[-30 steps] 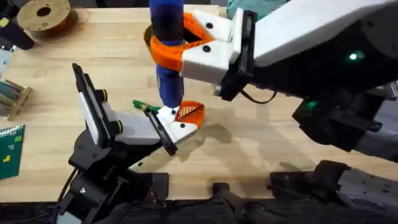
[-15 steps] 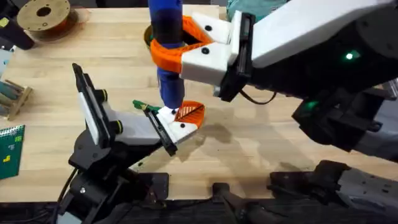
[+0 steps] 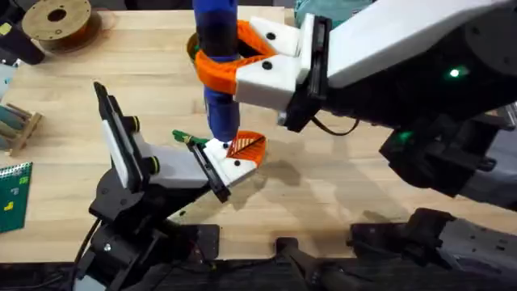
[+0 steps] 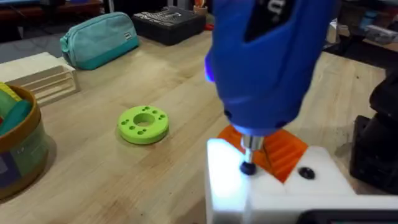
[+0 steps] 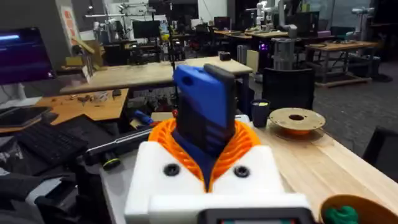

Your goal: Pick up the gripper from the table and insert it into the empty holder that is missing its gripper. Then pick up a screw, insert it into the mounting hole, and use the screwdriver to tighten it. Finally, clean up the table by picking up the vegetable and placing it into the bucket.

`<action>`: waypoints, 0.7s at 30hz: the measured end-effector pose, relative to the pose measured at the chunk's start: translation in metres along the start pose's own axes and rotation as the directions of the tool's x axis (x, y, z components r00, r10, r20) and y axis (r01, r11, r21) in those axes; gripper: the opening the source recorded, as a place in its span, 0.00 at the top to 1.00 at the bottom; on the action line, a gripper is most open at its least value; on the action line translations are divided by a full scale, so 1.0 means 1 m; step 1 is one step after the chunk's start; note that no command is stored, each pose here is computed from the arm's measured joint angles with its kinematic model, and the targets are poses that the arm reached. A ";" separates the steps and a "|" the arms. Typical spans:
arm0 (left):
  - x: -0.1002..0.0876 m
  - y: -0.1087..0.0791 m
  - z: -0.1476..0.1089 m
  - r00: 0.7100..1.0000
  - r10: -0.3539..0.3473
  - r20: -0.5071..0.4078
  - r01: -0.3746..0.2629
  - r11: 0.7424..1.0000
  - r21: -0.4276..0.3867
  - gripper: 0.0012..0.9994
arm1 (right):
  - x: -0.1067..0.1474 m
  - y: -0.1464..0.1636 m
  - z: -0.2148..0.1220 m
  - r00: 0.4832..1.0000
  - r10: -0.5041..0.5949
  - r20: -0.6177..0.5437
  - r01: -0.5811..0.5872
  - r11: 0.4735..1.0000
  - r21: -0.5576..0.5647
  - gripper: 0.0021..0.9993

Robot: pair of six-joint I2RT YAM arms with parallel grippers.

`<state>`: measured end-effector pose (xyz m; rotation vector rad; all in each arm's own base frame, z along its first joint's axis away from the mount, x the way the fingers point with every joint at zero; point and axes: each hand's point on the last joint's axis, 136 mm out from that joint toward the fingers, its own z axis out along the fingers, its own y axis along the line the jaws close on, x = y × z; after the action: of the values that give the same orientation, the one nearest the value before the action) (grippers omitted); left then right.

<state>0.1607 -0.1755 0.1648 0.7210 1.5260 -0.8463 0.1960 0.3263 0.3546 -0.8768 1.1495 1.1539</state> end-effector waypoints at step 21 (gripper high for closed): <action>0.000 0.000 0.000 1.000 0.000 0.000 0.000 1.000 0.000 0.99 | 0.001 0.000 0.000 1.000 0.013 -0.003 -0.013 1.000 0.000 0.97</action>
<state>0.1607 -0.1755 0.1648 0.7210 1.5260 -0.8463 0.1962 0.3265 0.3540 -0.8719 1.1589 1.1631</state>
